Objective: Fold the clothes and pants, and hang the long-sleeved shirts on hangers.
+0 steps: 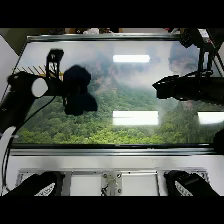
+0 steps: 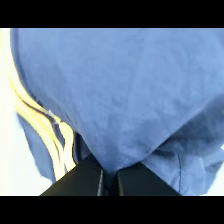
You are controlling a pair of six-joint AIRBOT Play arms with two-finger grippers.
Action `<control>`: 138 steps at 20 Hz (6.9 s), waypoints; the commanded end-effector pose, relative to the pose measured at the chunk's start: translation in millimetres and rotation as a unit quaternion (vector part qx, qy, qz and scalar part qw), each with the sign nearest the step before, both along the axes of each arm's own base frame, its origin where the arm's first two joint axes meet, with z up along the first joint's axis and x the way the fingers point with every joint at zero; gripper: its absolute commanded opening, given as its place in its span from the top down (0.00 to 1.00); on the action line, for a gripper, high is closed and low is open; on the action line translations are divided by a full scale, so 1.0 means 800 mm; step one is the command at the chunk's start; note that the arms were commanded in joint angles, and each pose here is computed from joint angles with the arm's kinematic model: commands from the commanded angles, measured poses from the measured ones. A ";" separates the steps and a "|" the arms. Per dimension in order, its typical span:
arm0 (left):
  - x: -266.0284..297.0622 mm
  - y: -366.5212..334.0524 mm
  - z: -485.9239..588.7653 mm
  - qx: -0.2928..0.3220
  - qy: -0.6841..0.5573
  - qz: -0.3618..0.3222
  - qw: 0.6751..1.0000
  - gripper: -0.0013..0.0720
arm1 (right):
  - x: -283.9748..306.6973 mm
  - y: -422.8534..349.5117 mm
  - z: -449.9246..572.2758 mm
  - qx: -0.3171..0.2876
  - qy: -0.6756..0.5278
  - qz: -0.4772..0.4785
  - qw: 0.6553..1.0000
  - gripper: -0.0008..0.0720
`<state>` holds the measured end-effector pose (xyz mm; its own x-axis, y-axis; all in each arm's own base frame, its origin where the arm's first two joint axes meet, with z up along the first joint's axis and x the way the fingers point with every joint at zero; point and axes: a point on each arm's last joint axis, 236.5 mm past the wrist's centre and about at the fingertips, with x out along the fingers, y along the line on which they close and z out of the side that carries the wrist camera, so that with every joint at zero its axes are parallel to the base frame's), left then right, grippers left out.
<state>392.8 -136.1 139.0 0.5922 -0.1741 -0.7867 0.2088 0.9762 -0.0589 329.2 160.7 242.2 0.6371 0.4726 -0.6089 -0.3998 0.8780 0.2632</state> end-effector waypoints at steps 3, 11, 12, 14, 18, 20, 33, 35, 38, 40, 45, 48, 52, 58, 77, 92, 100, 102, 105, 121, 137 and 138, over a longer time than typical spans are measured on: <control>-0.074 -0.138 0.196 -0.111 -0.201 -0.149 0.962 0.95 | 0.025 -0.064 0.065 -0.023 -0.121 -0.071 0.990 0.98; -0.130 -0.273 0.028 -0.013 -0.048 -0.293 0.955 0.95 | 0.016 -0.159 0.102 -0.026 -0.160 -0.182 0.970 0.98; -0.129 -0.285 0.005 0.009 -0.042 -0.317 0.947 0.95 | 0.017 -0.159 0.102 -0.026 -0.160 -0.182 0.970 0.98; -0.126 -0.303 -0.038 0.039 -0.024 -0.353 0.934 0.95 | 0.018 -0.159 0.100 -0.027 -0.158 -0.182 0.970 0.98; -0.141 -0.323 -0.083 -0.032 0.058 -0.421 0.904 0.95 | 0.020 -0.159 0.096 -0.027 -0.153 -0.182 0.971 0.98; -0.137 -0.325 -0.078 -0.096 0.086 -0.424 0.896 0.95 | 0.021 -0.159 0.095 -0.027 -0.152 -0.182 0.971 0.98; -0.055 -0.138 -0.214 -0.202 0.284 -0.031 0.937 0.04 | 0.014 -0.148 0.045 -0.034 -0.070 -0.161 0.984 0.98; -0.070 -0.126 -0.248 -0.219 0.312 0.018 0.924 0.04 | 0.016 -0.143 0.042 -0.026 -0.065 -0.156 0.985 0.98; -0.094 -0.141 -0.270 -0.269 0.354 0.042 0.895 0.04 | 0.019 -0.134 0.039 -0.012 -0.058 -0.148 0.987 0.98; -0.107 -0.155 -0.280 -0.290 0.387 0.038 0.875 0.04 | 0.022 -0.126 0.036 0.002 -0.050 -0.141 0.989 0.98; -0.113 -0.189 -0.279 -0.358 0.420 0.024 0.834 0.04 | 0.026 -0.117 0.032 0.017 -0.040 -0.133 0.990 0.98; -0.118 -0.192 -0.279 -0.360 0.426 0.012 0.830 0.04 | 0.025 -0.117 0.031 0.016 -0.038 -0.132 0.990 0.98; -0.124 -0.197 -0.278 -0.357 0.428 0.004 0.830 0.70 | 0.018 -0.114 0.007 0.024 0.011 -0.138 0.990 0.98; -0.090 -0.166 -0.250 -0.377 0.383 0.006 0.843 0.95 | 0.005 -0.146 -0.088 0.001 0.134 -0.164 0.977 0.98; -0.031 -0.079 -0.198 -0.391 0.284 0.043 0.874 0.95 | -0.039 -0.050 -0.440 0.018 0.375 -0.140 0.916 0.92; -0.177 -0.030 0.380 -0.319 -0.264 -0.171 0.894 0.95 | -0.094 -0.144 0.216 -0.007 -0.256 -0.161 0.953 0.98; -0.207 0.018 0.345 -0.255 -0.243 -0.057 0.934 0.95 | -0.099 -0.144 0.222 0.034 -0.250 -0.180 0.951 0.98; -0.185 0.021 0.297 -0.272 -0.186 -0.034 0.943 0.95 | -0.065 -0.132 0.199 0.050 -0.208 -0.166 0.963 0.98; -0.134 0.018 0.162 -0.298 -0.034 0.002 0.954 0.95 | 0.019 -0.102 0.122 0.080 -0.091 -0.134 0.983 0.98; 0.154 0.073 -0.051 -0.297 0.118 0.092 0.943 0.06 | 0.251 -0.161 0.005 0.067 -0.078 -0.205 0.973 0.09; 0.012 -0.051 -0.307 -0.326 0.344 0.137 0.870 0.07 | -0.005 -0.153 -0.137 0.034 0.081 -0.213 0.973 0.09; 0.021 -0.051 -0.305 -0.327 0.335 0.141 0.872 0.07 | -0.014 -0.155 -0.153 0.035 0.105 -0.218 0.970 0.09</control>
<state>395.5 -165.5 -101.5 0.0875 -0.6353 -0.7673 -0.3330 0.7073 -0.6236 340.5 37.1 147.5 0.7031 0.2286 -0.6733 0.0161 0.9416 0.3364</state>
